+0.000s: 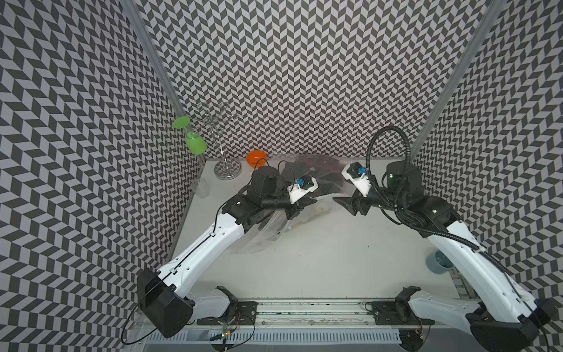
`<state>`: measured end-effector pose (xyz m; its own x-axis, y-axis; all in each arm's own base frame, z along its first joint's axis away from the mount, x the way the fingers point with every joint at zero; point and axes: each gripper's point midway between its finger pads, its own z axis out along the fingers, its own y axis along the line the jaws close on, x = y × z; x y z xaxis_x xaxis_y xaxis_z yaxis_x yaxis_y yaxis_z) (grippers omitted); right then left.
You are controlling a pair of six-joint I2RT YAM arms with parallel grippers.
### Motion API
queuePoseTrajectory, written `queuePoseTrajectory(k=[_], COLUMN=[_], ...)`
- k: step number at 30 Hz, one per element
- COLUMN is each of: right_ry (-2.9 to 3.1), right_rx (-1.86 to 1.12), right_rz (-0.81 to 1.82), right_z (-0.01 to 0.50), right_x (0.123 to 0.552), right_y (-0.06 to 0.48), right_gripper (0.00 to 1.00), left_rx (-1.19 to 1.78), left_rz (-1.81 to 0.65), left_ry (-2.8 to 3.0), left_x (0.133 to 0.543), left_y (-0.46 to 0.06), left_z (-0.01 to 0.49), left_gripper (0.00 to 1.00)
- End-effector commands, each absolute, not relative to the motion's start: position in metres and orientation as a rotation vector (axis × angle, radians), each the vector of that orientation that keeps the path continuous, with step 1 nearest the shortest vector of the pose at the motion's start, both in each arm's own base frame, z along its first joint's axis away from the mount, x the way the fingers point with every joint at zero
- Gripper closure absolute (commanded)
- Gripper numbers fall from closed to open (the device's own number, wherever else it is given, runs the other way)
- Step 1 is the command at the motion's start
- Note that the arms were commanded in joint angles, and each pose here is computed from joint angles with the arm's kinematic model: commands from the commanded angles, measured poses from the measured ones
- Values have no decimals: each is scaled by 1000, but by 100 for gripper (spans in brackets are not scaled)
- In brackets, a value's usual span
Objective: Place the folded shirt into the vacuum bag
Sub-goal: Close the vacuum bag at the center of the board.
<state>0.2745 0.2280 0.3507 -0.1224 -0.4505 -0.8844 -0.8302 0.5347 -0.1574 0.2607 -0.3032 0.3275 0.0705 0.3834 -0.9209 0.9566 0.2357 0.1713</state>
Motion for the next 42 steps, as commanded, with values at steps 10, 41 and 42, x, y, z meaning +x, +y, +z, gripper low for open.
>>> queuePoseTrajectory(k=[10,41,42], right_ry=[1648,1696,1693], right_rx=[-1132,-630,-597], right_rz=[602,168,163], right_z=[362,389,392], right_x=[269,319,321], right_y=[261,184,180], right_gripper=[43,100,100], left_rx=[1335,1185,1181], left_rz=[-762,-473,-486], left_ry=[1395,1868,1893], left_x=[255,294,292], left_y=[-313,-269,-268], left_z=[355,284,279], left_gripper=[100,91,90])
